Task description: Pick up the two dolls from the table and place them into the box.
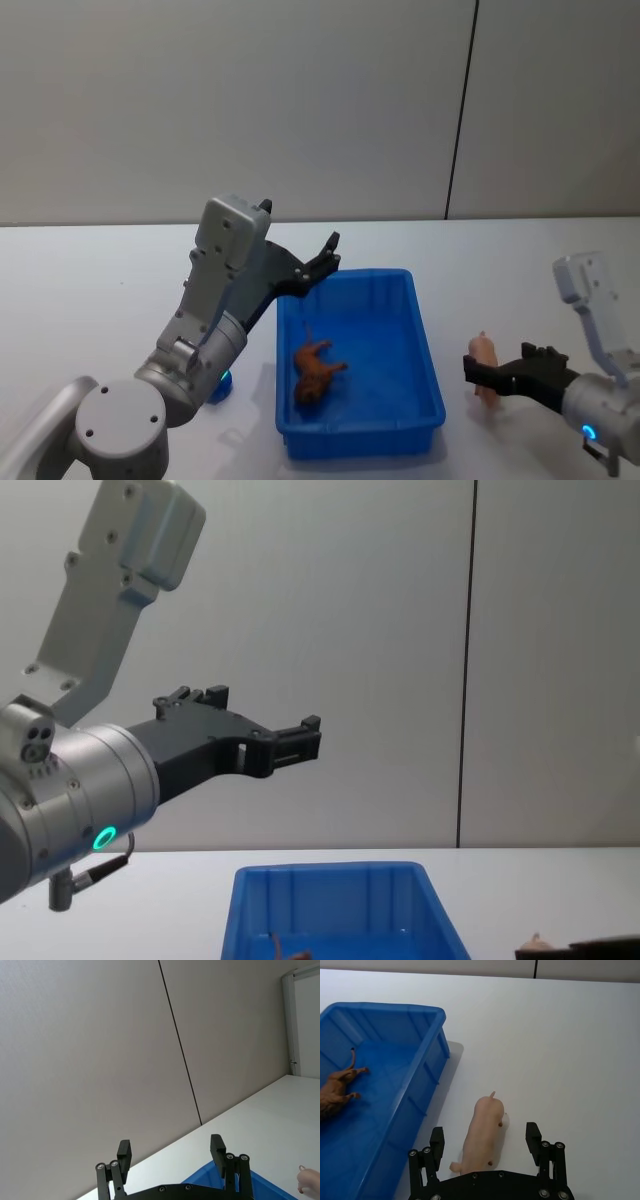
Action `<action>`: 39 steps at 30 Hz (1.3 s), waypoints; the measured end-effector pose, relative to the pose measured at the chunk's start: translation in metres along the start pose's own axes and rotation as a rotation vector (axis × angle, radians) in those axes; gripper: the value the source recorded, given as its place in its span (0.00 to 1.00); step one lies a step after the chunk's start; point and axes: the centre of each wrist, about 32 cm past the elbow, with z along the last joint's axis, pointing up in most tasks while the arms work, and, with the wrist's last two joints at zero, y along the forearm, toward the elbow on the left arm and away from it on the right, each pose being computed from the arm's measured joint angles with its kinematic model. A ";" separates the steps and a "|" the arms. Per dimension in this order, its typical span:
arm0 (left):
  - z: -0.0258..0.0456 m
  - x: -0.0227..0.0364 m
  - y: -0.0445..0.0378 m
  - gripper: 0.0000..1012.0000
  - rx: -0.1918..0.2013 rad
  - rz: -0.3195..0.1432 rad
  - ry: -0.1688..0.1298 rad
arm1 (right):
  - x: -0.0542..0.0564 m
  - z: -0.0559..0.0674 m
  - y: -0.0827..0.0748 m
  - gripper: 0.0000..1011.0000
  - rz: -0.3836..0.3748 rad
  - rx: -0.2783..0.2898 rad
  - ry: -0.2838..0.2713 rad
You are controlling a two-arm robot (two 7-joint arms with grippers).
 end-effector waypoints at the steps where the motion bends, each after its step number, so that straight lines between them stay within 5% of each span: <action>1: 0.0000 0.0000 0.0000 0.99 0.000 0.000 0.000 | -0.002 0.000 0.004 0.99 -0.010 -0.006 -0.004; 18: 0.0000 0.0000 0.0000 0.99 0.000 0.000 0.000 | -0.020 -0.003 0.035 0.97 -0.046 -0.047 -0.028; 39: 0.0000 0.0000 0.0000 0.99 0.000 0.000 0.000 | -0.027 -0.004 0.045 0.37 -0.052 -0.056 -0.038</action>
